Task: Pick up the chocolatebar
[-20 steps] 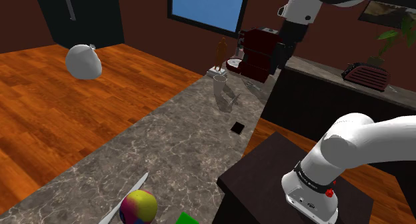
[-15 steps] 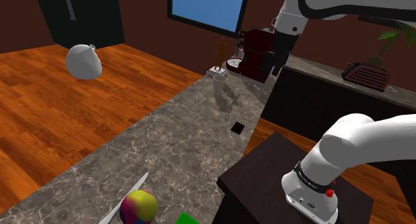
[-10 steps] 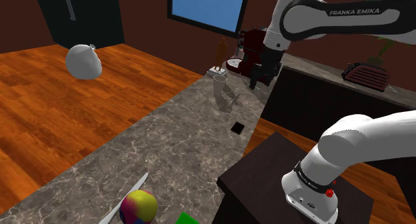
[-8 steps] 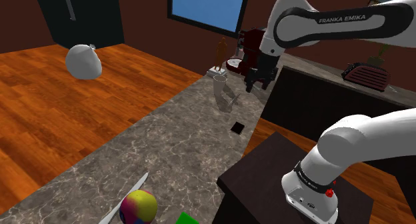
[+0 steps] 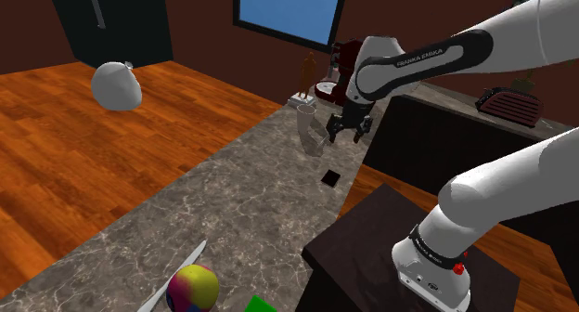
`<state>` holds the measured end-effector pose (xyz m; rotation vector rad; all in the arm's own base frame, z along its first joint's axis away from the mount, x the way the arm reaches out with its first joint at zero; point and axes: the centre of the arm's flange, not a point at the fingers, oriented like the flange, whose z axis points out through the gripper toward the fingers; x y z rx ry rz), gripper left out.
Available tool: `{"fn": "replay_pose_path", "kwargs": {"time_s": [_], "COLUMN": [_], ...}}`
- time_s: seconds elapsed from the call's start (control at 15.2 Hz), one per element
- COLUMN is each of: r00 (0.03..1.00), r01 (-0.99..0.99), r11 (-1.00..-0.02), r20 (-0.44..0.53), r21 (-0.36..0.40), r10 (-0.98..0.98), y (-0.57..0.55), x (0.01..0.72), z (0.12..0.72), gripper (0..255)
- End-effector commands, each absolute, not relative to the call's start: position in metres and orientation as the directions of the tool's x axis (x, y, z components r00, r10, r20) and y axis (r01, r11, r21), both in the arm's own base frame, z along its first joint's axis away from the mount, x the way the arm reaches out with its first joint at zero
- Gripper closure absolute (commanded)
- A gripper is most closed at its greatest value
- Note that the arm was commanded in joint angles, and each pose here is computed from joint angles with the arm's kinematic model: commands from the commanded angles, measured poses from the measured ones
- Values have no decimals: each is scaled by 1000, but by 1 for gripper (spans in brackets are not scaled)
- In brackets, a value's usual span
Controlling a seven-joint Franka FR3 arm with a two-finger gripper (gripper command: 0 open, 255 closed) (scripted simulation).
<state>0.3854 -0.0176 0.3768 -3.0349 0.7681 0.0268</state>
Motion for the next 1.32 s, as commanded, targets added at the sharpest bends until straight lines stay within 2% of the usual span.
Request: {"fn": "replay_pose_path", "kwargs": {"time_s": [0.0,0.53,1.12,1.25], "r00": [843,664,404,404], "r01": [-538,-748,-915,-915], "r11": [-843,-664,-404,-404], "r20": [-15,-8,3,3], "r21": [-5,4,11,11], "r10": [-538,-748,-915,-915], "y": [-27,-68,-120,-120], "x": [395,419,432,432], "z": [355,261,157,146], "gripper": [0,0,0,0]}}
